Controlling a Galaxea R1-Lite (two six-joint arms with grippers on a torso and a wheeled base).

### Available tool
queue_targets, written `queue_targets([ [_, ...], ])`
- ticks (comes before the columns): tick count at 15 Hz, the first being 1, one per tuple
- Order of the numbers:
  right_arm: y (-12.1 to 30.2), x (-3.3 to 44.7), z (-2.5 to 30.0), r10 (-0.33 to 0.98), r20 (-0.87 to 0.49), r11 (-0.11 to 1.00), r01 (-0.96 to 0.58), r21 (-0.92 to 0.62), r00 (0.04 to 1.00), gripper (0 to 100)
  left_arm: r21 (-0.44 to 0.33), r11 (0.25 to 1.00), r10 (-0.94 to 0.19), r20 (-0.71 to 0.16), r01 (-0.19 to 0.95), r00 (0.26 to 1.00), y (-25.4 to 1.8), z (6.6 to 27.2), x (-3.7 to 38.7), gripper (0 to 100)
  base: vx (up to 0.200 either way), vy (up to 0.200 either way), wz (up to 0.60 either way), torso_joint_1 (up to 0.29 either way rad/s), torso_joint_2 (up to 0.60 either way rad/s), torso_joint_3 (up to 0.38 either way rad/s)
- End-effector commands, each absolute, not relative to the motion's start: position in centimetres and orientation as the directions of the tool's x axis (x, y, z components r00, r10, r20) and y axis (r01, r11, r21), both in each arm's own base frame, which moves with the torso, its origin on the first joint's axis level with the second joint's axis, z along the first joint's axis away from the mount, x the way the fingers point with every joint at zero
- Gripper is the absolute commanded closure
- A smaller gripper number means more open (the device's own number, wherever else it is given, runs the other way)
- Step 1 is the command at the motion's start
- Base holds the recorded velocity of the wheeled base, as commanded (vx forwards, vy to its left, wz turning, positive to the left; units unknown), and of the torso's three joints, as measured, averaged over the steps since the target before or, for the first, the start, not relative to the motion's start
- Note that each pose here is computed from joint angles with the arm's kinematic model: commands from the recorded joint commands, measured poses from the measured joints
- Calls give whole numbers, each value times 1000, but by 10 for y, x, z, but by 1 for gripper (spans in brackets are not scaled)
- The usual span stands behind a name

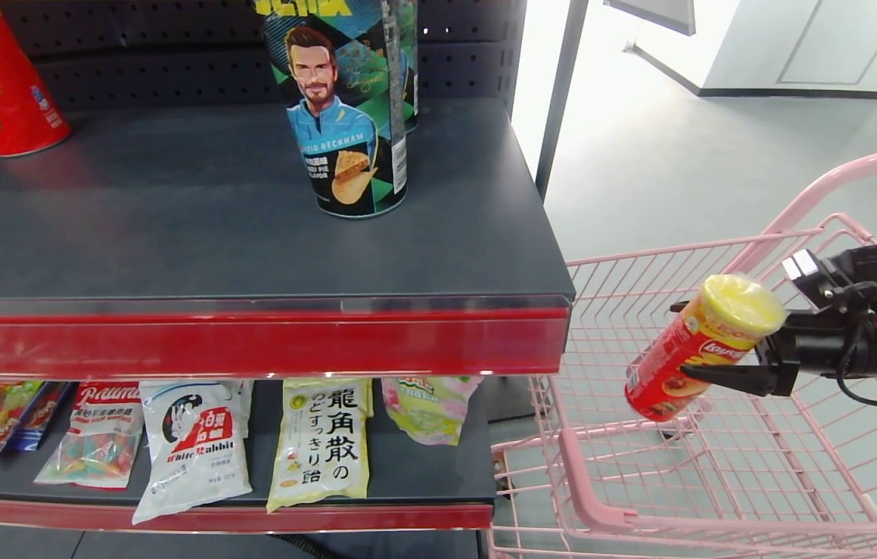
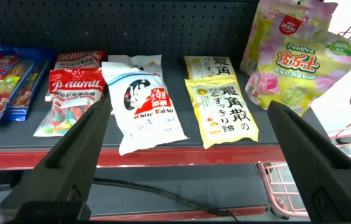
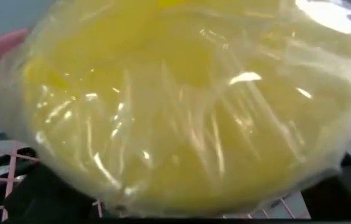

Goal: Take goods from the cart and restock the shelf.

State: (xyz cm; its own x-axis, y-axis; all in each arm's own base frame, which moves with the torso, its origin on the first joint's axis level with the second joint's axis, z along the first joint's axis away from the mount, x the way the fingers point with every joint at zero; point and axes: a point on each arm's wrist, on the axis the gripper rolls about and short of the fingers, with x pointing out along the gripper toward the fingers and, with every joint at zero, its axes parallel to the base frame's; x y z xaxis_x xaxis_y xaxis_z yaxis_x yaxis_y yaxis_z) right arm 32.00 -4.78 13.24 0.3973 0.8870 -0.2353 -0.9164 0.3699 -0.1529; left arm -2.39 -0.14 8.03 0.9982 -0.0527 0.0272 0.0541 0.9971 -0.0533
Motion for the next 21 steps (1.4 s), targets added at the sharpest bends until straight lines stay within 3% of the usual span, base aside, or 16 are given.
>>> queue_targets([
  [1, -54, 321, 128, 888, -222, 378, -914, -149, 403, 0, -54, 997, -52, 26, 53, 998, -1, 80, -24, 0, 0, 0, 0, 0, 0, 0],
  [10, -69, 326, 110, 885, -211, 403, -910, -98, 415, 0, -54, 997, -52, 26, 53, 998, -1, 80, -24, 0, 0, 0, 0, 0, 0, 0],
  [11, -69, 326, 110, 888, -206, 400, -911, -100, 412, 100, -54, 997, -52, 26, 53, 998, -1, 80, -24, 0, 0, 0, 0, 0, 0, 0],
  [17, -60, 326, 116, 896, -206, 363, -916, -171, 394, 100, -54, 997, -52, 26, 53, 998, -1, 80, -24, 0, 0, 0, 0, 0, 0, 0],
  [19, -55, 316, 134, 891, -210, 361, -909, -211, 403, 100, -54, 997, -52, 26, 53, 998, -1, 80, -24, 0, 0, 0, 0, 0, 0, 0],
  [21, -51, 291, 166, 885, -224, 382, -912, -152, 408, 100, -54, 997, -52, 26, 53, 998, -1, 80, -24, 0, 0, 0, 0, 0, 0, 0],
])
